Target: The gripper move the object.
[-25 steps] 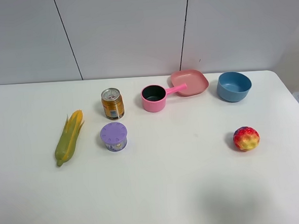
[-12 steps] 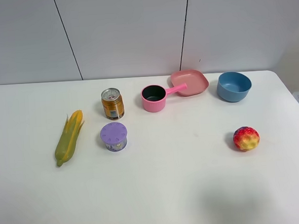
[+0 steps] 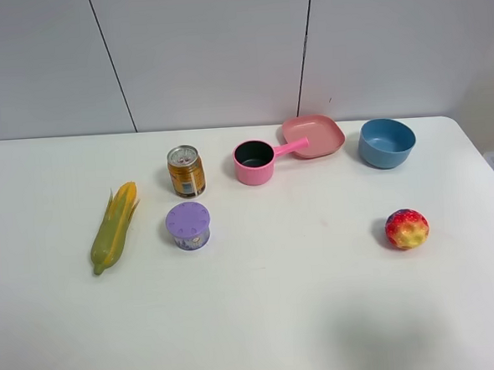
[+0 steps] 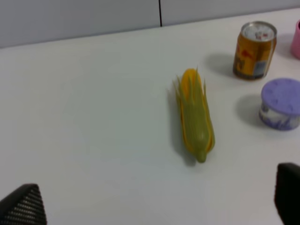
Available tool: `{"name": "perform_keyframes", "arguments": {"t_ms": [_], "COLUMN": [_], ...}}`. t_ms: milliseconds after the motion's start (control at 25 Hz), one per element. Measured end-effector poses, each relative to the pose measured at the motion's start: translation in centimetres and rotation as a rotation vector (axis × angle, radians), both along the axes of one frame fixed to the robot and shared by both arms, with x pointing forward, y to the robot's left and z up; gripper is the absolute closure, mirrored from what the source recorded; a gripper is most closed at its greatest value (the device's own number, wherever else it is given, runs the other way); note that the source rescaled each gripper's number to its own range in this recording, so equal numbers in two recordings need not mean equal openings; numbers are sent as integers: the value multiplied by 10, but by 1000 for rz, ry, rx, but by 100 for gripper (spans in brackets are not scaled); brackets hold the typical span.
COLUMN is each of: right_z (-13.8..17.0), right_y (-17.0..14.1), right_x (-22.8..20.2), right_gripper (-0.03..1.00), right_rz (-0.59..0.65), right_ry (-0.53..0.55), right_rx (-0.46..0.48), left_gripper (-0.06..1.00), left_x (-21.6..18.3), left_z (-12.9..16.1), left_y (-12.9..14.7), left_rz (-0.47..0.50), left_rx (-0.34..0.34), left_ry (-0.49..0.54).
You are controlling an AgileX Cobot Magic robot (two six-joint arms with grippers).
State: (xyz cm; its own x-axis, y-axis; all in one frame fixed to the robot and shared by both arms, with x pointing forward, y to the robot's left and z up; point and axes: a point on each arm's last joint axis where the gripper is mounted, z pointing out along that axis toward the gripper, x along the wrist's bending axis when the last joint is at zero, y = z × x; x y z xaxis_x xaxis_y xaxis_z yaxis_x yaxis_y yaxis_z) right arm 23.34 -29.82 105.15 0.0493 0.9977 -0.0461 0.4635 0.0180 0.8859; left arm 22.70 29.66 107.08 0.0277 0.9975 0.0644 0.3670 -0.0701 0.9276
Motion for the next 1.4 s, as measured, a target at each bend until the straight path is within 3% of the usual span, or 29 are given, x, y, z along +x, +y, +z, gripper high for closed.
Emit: {"name": "perform_keyframes", "arguments": {"t_ms": [400, 1400], "right_z": [0, 0], "right_y": [0, 0], "right_x": [0, 0], "right_gripper": [-3, -3], "right_rz": [0, 0], "right_ry": [0, 0], "right_rx": [0, 0], "left_gripper": [-5, -5], "left_x": [6, 6], "left_z": [-16, -16], "left_y": [0, 0], "left_rz": [-1, -1], "left_rx": [-2, -2], "left_ry": [71, 71]}}
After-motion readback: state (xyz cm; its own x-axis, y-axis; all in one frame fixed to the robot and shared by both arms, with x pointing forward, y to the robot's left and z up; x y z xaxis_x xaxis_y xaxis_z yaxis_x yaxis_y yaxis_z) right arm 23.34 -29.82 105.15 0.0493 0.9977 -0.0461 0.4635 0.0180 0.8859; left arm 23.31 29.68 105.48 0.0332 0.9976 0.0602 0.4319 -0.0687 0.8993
